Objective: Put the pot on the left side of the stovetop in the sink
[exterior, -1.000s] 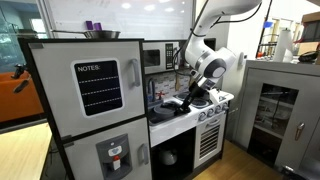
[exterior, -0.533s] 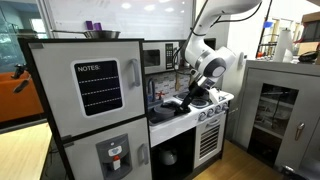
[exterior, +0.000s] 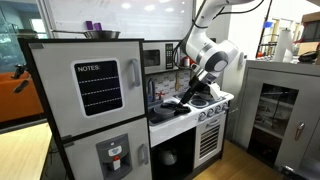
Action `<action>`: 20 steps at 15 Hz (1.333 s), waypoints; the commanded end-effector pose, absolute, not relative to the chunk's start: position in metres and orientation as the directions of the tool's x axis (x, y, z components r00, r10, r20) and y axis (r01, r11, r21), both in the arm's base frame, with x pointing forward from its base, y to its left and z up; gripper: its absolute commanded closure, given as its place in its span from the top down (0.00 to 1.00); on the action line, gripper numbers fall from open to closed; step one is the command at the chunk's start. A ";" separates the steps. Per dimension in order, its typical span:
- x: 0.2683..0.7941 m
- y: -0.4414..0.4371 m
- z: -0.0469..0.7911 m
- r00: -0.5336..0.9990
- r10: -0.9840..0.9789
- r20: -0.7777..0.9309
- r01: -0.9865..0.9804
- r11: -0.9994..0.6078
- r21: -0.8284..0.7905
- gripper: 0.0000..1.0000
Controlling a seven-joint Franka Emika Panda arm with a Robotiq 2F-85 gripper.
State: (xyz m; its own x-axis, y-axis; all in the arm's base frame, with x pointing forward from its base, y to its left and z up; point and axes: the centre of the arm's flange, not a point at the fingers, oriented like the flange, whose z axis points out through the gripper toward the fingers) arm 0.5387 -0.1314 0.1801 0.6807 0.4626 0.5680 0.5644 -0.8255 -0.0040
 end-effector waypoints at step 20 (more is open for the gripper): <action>0.451 -0.126 0.221 0.845 0.182 0.503 0.228 -0.973 -0.030 1.00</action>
State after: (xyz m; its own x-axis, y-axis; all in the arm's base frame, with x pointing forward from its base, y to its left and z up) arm 0.4580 -0.1313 0.2103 0.8207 0.2703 0.5034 0.3168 -0.9485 -0.0073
